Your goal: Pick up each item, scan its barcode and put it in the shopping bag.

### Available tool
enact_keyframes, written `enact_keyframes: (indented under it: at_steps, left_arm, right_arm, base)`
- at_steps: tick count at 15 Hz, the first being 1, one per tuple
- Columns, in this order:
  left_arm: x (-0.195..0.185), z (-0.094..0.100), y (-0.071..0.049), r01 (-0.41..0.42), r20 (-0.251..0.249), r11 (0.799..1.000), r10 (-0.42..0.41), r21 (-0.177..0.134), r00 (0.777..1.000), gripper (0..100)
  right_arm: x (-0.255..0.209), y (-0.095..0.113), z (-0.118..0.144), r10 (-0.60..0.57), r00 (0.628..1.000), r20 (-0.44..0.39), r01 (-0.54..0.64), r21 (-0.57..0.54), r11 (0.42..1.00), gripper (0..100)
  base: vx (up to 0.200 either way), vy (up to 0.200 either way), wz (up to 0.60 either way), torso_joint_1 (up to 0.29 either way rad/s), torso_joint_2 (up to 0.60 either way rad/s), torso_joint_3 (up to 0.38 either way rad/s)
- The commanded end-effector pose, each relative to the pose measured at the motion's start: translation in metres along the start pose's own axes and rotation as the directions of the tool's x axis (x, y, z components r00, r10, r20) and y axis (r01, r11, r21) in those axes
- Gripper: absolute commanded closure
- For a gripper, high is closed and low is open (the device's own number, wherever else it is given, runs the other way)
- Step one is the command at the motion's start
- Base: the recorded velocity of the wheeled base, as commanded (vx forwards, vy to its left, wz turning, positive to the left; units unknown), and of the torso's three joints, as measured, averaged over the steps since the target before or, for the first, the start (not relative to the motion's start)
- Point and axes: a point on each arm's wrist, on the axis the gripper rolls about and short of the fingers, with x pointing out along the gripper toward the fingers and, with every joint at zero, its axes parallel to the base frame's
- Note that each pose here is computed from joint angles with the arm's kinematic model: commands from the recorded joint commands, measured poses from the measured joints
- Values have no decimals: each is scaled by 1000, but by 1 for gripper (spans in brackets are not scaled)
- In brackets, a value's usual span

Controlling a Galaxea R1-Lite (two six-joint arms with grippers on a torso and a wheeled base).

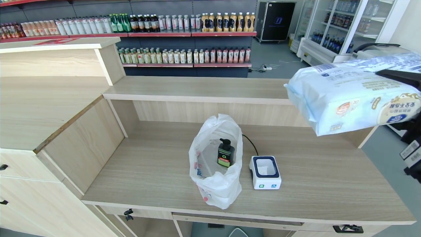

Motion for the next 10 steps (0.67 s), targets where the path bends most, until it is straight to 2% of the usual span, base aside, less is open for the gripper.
enact_keyframes:
  at_steps: [1, 4, 5, 8, 10]
  left_arm:
    - [0, 0, 0, 1, -2, 1000, -1, 0, 1000, 0]
    - [0, 0, 0, -1, -2, 1000, 1, 1, 1000, 0]
    - [0, 0, 0, -1, -2, 1000, 1, 0, 1000, 0]
    - [0, 0, 0, -1, -2, 1000, 1, 0, 1000, 0]
    - [0, 0, 0, -1, -2, 1000, 1, 0, 1000, 0]
  right_arm:
    - [-1, -27, 35, -175, 967, 184, 217, -239, 946, 100]
    - [7, -24, 65, -193, 943, 271, 280, -330, 901, 100]
    - [11, -28, 74, -222, 928, 298, 316, -318, 894, 100]
    - [10, -43, 87, -299, 917, 263, 373, -303, 877, 100]
    - [5, -50, 101, -330, 897, 294, 419, -327, 847, 100]
  base:
    - [0, 0, 0, 0, 0, 0]
    - [0, 0, 0, 0, 0, 0]
    - [0, 0, 0, 0, 0, 0]
    - [0, 0, 0, 0, 0, 0]
    - [0, 0, 0, 0, 0, 0]
